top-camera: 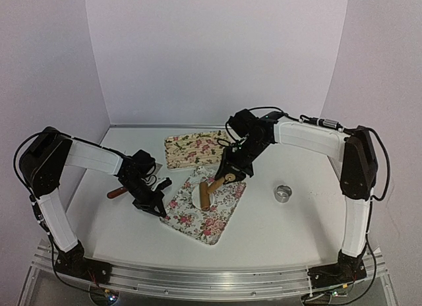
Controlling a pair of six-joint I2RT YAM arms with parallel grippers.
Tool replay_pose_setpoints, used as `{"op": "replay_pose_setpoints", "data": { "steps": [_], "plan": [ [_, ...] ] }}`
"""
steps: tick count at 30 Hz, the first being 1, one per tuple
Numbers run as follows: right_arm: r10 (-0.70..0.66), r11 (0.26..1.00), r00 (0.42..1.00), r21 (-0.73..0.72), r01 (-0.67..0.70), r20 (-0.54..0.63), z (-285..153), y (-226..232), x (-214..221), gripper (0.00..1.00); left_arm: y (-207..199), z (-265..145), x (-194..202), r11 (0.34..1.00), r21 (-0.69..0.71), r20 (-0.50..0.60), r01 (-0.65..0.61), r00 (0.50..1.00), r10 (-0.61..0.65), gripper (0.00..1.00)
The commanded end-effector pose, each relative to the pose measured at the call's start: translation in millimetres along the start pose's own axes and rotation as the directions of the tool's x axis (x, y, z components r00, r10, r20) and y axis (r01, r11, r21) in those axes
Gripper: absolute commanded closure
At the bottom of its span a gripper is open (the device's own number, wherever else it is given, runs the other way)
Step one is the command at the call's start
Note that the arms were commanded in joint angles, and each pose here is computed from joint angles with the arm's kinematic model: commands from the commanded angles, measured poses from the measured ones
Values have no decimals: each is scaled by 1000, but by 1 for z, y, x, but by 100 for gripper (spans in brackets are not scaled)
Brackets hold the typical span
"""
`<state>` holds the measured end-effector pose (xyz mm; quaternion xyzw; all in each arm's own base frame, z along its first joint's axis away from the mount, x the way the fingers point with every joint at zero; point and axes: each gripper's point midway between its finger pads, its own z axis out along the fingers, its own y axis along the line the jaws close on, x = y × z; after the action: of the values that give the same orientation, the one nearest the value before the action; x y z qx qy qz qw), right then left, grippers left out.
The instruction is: Roll out the dumpling wrappers from the dough
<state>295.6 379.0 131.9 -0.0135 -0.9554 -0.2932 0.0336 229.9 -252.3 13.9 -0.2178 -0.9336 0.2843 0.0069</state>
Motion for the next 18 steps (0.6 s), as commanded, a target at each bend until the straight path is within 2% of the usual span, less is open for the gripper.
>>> {"op": "replay_pose_setpoints", "data": {
  "steps": [1, 10, 18],
  "plan": [
    [40, 999, 997, 33, -42, 62, -12, -22, -14, 100, 5, -4, -14, 999, -37, 44, -15, 999, 16, 100],
    [117, 979, 991, 163, -126, 64, 24, -64, -29, 100, 4, -5, -13, 999, -37, 47, -20, 999, 21, 100],
    [163, 917, 986, 366, -159, 22, 55, -120, -17, 100, 4, -3, -13, 999, -33, 43, -22, 999, 23, 100]
  ]
}}
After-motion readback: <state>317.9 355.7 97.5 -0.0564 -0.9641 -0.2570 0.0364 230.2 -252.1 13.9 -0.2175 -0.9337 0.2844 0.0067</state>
